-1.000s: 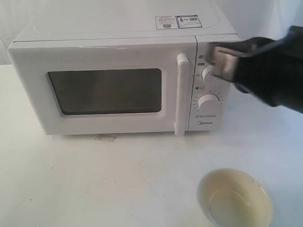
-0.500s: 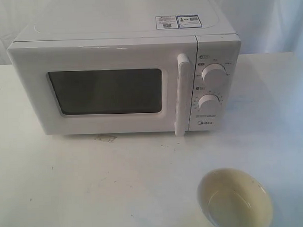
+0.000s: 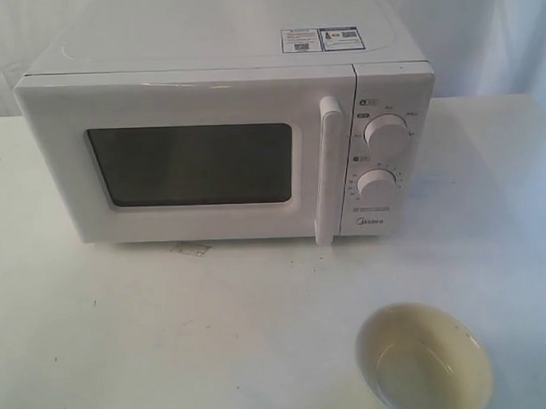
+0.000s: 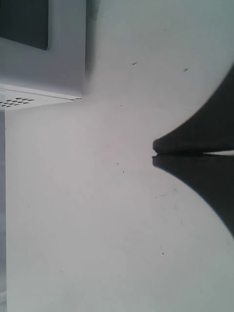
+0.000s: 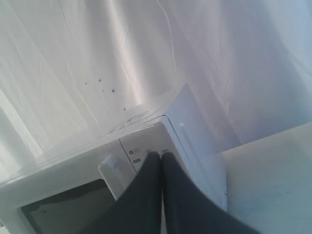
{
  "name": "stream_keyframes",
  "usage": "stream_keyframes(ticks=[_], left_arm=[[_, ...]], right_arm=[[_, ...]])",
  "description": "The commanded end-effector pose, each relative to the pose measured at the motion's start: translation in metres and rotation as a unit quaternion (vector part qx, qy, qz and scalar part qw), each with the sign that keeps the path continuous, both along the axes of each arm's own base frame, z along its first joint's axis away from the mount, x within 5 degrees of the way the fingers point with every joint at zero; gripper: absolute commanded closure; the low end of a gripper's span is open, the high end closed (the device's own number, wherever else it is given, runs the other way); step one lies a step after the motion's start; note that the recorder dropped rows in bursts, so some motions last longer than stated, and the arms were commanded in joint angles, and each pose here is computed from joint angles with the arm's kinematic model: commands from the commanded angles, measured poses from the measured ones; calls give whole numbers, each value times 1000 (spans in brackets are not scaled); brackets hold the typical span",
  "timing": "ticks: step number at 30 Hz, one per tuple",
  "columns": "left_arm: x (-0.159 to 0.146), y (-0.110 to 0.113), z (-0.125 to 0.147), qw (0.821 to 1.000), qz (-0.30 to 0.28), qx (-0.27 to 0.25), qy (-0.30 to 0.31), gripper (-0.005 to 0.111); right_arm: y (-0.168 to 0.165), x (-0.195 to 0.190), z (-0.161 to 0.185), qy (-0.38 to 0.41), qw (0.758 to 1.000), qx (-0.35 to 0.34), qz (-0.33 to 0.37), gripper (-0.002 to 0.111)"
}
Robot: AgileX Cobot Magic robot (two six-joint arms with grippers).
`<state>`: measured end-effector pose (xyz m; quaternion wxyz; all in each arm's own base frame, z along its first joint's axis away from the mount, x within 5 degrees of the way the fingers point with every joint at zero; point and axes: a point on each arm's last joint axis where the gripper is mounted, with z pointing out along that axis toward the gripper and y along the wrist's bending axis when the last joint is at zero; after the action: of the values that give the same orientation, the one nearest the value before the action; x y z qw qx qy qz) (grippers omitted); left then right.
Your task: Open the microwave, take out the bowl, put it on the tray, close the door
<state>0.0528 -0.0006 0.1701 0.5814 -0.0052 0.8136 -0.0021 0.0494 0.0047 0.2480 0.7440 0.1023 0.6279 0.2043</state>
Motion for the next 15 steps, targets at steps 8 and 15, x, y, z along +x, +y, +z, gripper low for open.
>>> stream_keyframes(ticks=[8,15], left_arm=[[0,0,-1,1000,2,-1,1,107],[0,0,-1,1000,2,-1,1,107]], right_arm=[[2,2,-14,20,999,-28,6,108],[2,5,-39,90,982,-168,-5,108]])
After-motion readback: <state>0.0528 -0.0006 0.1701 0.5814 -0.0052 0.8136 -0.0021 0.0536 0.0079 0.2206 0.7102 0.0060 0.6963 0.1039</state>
